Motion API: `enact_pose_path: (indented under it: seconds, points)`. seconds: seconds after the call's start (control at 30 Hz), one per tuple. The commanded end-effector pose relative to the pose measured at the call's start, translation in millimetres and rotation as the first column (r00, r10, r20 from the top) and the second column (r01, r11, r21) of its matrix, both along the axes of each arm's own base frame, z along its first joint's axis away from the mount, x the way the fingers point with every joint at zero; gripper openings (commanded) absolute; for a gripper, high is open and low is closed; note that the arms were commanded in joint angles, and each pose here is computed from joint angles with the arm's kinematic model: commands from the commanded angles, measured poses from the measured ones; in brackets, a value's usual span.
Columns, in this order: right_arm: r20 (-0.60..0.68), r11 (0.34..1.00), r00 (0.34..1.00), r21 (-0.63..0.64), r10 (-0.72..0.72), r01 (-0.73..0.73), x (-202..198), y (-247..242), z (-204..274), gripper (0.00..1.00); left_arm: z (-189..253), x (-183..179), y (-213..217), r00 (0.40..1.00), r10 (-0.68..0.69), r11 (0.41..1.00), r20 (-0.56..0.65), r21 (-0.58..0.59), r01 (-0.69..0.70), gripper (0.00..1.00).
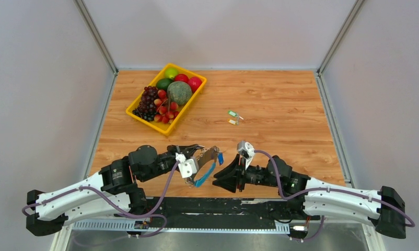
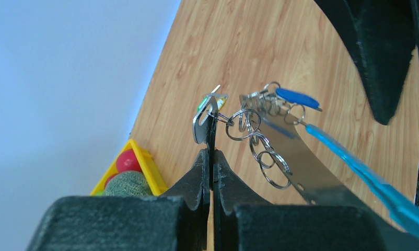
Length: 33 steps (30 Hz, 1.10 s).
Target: Remove the keys from the keyring
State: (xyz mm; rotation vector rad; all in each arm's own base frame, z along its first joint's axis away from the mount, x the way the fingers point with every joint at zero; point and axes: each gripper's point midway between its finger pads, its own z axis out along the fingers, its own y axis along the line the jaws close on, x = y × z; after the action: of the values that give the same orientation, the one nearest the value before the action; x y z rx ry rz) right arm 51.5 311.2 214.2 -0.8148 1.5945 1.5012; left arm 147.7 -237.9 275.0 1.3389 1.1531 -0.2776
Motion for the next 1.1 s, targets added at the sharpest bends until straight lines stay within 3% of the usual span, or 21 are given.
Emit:
enact_pose_path:
  seconds: [0.0, 0.13, 0.47, 0.73, 1.07]
  points:
    - [0.131, 0.990, 0.982, 0.049, -0.139, 0.134, 28.5, 0.0, 37.9, 0.40, 32.7, 0.6, -2.9, 0.999, -0.004, 0.996, 0.045, -0.092, 0.009, 0.00]
    - [0.201, 0.980, 0.959, 0.049, -0.200, 0.194, 43.8, 3.0, 48.3, 0.51, 32.7, -1.1, -4.5, 0.999, -0.016, 0.996, 0.044, -0.092, 0.020, 0.00]
    - [0.376, 0.945, 0.867, 0.094, -0.326, 0.315, 74.1, 2.1, 77.5, 0.54, 31.9, -4.4, -6.5, 0.998, -0.039, 0.995, 0.040, -0.089, 0.042, 0.00]
    - [0.510, 0.938, 0.789, 0.127, -0.341, 0.323, 78.0, -6.3, 91.4, 0.55, 31.7, -6.5, -7.2, 0.998, -0.052, 0.995, 0.040, -0.088, 0.056, 0.00]
    - [0.547, 0.948, 0.776, 0.137, -0.313, 0.287, 71.9, -6.9, 104.7, 0.56, 30.6, -7.4, -8.5, 0.997, -0.060, 0.994, 0.039, -0.085, 0.063, 0.00]
